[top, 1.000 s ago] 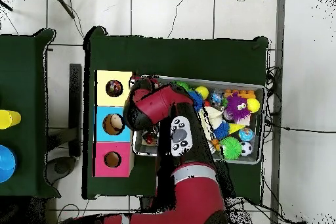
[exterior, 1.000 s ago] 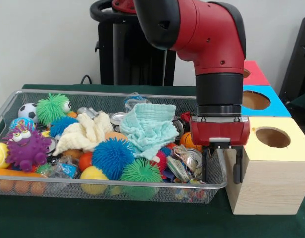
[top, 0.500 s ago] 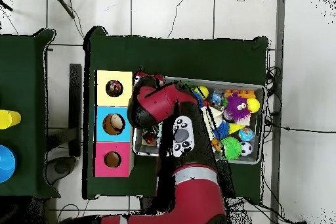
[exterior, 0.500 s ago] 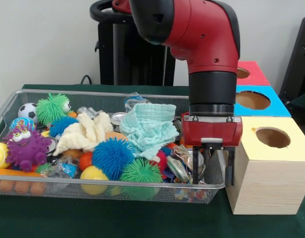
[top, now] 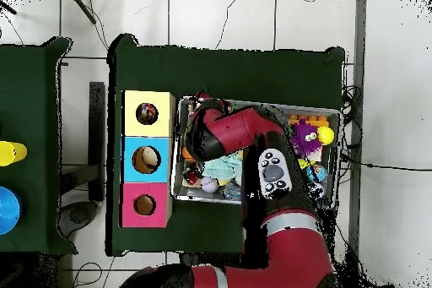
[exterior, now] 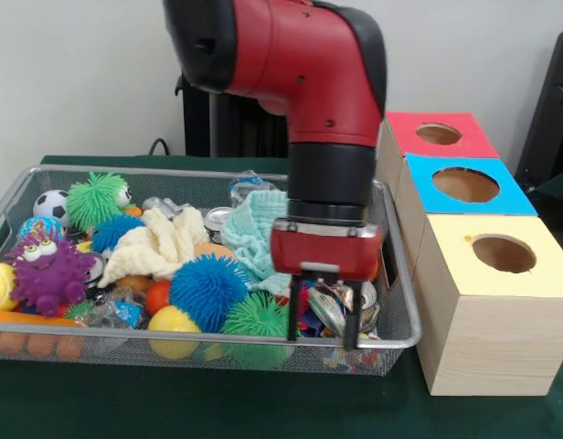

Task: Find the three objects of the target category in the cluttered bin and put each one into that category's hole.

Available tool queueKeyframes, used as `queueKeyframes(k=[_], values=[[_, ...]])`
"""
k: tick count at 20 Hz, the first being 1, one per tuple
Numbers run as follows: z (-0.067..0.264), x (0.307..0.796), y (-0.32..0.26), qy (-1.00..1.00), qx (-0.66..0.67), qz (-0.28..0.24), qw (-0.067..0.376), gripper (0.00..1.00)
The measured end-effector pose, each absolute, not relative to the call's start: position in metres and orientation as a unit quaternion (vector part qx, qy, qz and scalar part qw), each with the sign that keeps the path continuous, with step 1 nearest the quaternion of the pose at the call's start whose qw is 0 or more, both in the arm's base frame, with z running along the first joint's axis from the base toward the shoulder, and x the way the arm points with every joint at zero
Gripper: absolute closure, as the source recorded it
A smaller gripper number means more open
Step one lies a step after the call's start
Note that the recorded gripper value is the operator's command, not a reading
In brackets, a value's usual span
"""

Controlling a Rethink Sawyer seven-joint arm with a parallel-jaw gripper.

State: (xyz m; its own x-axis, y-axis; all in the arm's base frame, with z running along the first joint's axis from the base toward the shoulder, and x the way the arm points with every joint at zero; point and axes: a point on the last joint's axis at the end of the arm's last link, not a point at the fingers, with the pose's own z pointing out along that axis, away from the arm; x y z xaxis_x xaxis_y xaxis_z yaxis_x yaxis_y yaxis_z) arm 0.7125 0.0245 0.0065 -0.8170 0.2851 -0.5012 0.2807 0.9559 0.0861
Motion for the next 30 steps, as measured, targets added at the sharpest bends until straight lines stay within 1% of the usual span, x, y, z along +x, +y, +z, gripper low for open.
queueKeyframes(k=[1, 5, 10, 24, 30], values=[[0.002, 0.705, 0.013, 0.957, 0.162, -0.005, 0.241, 0.0], [-0.002, 0.697, 0.006, 0.961, 0.175, -0.014, 0.212, 0.0], [-0.001, 0.698, 0.017, 0.963, 0.175, -0.006, 0.204, 0.0], [-0.001, 0.7, 0.041, 0.965, 0.17, 0.014, 0.2, 0.0], [-0.002, 0.7, 0.043, 0.965, 0.177, 0.024, 0.192, 0.0]])
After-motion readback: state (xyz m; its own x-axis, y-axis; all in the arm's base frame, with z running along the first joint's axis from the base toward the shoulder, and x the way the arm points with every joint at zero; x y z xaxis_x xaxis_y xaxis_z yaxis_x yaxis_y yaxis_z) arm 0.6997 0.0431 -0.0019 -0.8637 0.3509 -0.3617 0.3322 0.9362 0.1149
